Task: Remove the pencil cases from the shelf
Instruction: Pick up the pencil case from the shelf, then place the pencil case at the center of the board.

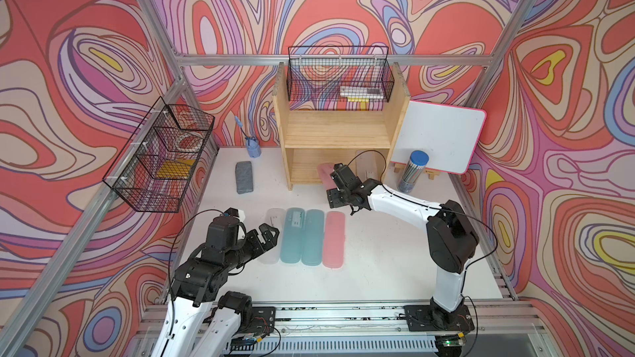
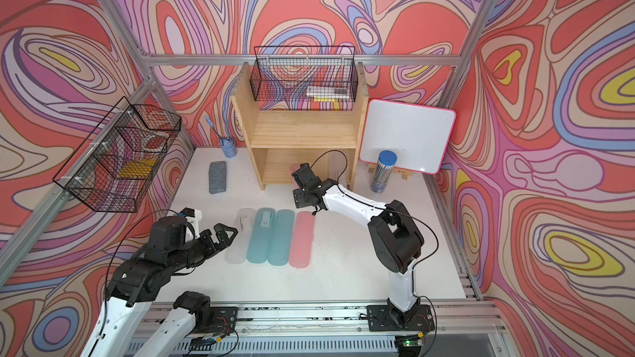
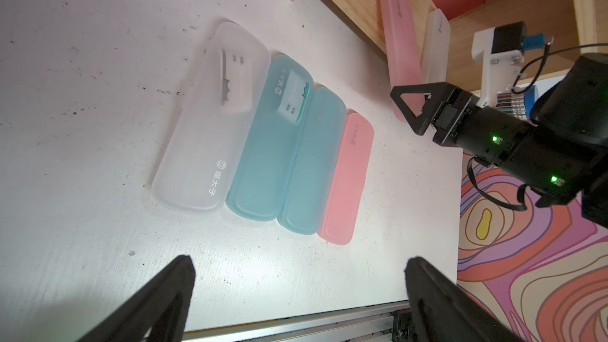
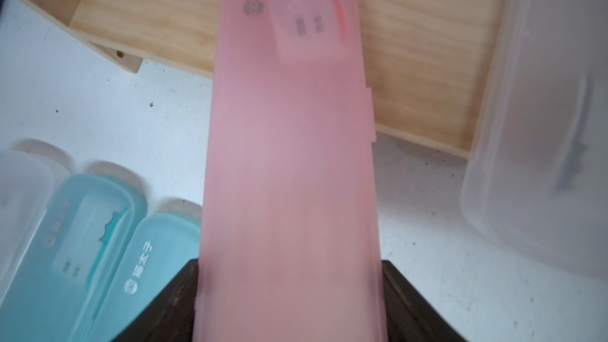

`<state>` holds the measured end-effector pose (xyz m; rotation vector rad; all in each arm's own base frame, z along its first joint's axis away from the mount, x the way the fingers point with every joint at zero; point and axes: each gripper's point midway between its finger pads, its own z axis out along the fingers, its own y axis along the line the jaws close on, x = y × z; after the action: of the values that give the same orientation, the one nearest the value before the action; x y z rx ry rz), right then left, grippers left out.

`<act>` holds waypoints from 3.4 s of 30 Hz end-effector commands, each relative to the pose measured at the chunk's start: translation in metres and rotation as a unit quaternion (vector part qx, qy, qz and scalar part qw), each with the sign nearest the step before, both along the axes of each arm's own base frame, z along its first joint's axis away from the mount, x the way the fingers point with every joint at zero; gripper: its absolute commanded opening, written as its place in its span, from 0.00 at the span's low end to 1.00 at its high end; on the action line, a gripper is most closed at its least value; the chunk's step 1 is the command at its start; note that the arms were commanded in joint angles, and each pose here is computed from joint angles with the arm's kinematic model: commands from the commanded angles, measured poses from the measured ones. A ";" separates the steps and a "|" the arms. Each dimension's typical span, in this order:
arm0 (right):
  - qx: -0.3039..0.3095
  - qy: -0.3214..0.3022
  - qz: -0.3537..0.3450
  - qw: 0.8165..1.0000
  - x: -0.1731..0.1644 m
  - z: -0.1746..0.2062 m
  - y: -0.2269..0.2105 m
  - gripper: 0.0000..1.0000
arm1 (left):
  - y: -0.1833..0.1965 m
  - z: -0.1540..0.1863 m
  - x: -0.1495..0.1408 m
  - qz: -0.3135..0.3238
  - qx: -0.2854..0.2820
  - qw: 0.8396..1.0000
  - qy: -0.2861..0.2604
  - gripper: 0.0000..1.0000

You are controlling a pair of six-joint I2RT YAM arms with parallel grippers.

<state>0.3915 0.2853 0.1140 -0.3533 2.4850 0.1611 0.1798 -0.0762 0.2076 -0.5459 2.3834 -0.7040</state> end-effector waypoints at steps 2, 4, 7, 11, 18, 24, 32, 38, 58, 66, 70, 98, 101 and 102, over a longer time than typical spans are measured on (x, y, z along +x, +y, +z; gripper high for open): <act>0.019 -0.016 -0.033 0.999 -0.022 0.022 -0.012 0.67 | -0.001 0.000 0.000 0.000 -0.005 1.000 -0.007 0.99; 0.023 -0.016 -0.038 0.999 -0.034 0.024 -0.018 0.67 | -0.002 0.001 -0.001 -0.005 -0.007 1.000 -0.008 0.99; 0.022 -0.012 -0.045 0.999 -0.055 0.024 -0.027 0.67 | -0.003 0.001 -0.002 -0.010 -0.006 1.000 -0.009 0.99; 0.031 -0.002 -0.061 0.998 -0.086 0.019 -0.038 0.67 | -0.003 0.001 -0.003 -0.015 -0.005 1.000 -0.008 0.99; 0.037 0.009 -0.094 0.995 -0.135 0.004 -0.056 0.67 | -0.005 -0.002 -0.004 -0.017 -0.008 1.000 -0.005 0.99; 0.027 0.009 -0.119 0.992 -0.158 -0.011 -0.065 0.67 | -0.001 -0.003 -0.005 -0.010 -0.002 1.000 -0.006 0.99; 0.028 0.003 -0.161 0.987 -0.170 -0.035 -0.075 0.66 | 0.003 -0.004 -0.010 -0.002 0.004 1.000 -0.004 0.99; 0.039 0.006 -0.167 0.985 -0.177 -0.050 -0.069 0.66 | 0.006 -0.006 -0.012 0.004 0.007 1.000 -0.003 0.99; 0.031 0.029 -0.174 0.984 -0.194 -0.091 -0.057 0.69 | 0.006 -0.010 -0.015 0.006 0.006 1.000 0.002 0.99; 0.015 0.033 -0.172 0.984 -0.194 -0.087 -0.055 0.84 | 0.007 -0.010 -0.015 0.010 0.005 1.000 0.000 0.99; 0.015 0.032 -0.171 0.985 -0.194 -0.077 -0.055 0.91 | 0.007 -0.010 -0.015 0.009 0.004 1.000 -0.001 0.99; -0.015 0.016 -0.118 0.993 -0.070 0.034 -0.080 0.97 | 0.000 -0.016 -0.007 -0.031 0.025 0.999 0.016 0.99; -0.015 0.010 -0.133 0.991 -0.048 0.037 -0.086 0.96 | 0.001 -0.015 -0.007 -0.027 0.025 0.999 0.016 0.99; -0.013 0.008 -0.137 0.991 -0.041 0.037 -0.087 0.96 | 0.001 -0.015 -0.007 -0.027 0.025 0.999 0.017 0.99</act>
<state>0.3385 0.2028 0.1514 0.0134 2.5165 0.0488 0.1726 -0.0766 0.1853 -0.4871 2.4640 -0.6634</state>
